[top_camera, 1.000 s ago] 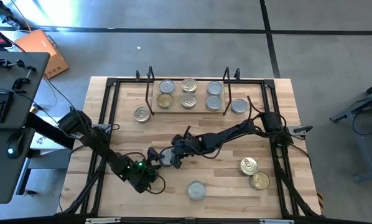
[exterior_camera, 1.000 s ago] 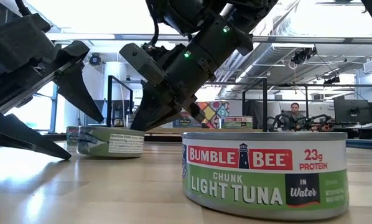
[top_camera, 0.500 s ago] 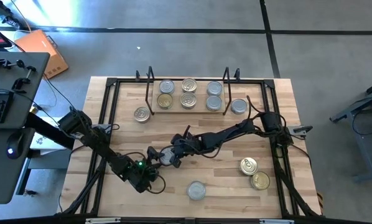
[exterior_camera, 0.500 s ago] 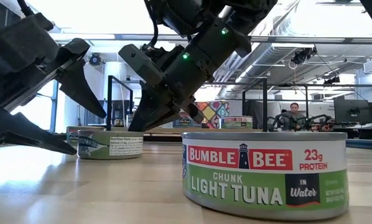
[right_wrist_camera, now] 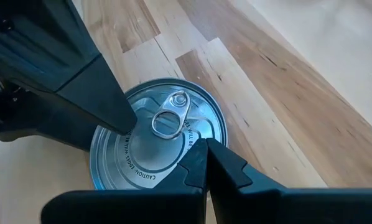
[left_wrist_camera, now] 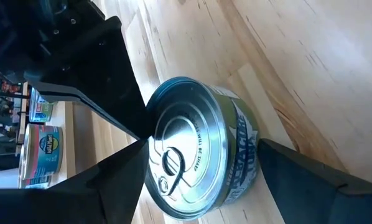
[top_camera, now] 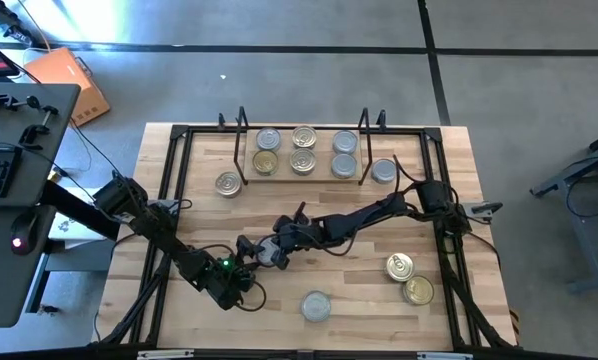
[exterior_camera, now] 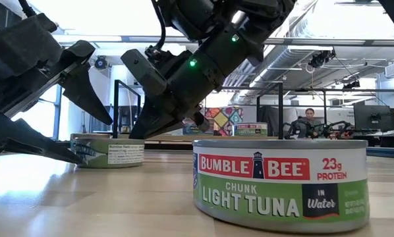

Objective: Stack canned seafood by type on shelf
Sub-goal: Stack the left green and blue tuna can on top of the green and blue tuna can on the back of the shelf

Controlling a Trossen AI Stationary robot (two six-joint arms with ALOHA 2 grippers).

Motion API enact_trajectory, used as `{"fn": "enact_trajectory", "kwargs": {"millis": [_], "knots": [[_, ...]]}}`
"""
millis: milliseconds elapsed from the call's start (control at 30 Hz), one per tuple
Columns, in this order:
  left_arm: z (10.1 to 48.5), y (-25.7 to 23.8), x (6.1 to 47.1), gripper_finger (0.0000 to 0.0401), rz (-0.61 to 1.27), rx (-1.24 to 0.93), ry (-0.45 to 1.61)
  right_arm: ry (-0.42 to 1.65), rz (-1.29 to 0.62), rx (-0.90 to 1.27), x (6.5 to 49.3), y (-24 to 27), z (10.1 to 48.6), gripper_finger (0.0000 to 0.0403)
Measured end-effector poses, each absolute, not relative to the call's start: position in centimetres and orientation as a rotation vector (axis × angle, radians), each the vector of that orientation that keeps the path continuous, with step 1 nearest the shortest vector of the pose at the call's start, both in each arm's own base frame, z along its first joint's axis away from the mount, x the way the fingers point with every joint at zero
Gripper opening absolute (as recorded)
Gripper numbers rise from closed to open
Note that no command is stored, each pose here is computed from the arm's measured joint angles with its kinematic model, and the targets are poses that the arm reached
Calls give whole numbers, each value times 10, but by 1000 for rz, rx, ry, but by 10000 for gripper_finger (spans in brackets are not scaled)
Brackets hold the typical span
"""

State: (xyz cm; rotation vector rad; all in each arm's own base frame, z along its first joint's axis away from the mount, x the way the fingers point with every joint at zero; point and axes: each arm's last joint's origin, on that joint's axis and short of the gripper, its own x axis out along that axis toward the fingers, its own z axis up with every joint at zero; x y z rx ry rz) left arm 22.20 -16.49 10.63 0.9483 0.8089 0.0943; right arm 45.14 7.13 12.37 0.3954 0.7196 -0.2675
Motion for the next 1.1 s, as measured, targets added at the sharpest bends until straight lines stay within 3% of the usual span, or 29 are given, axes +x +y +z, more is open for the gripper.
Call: {"fn": "enact_trajectory", "kwargs": {"millis": [800,1100], "knots": [[107,-165,222,296,109,952,803,810,-385,400,442,71,117,0],[107,-165,222,296,107,951,801,685,-296,378,452,73,125,0]]}}
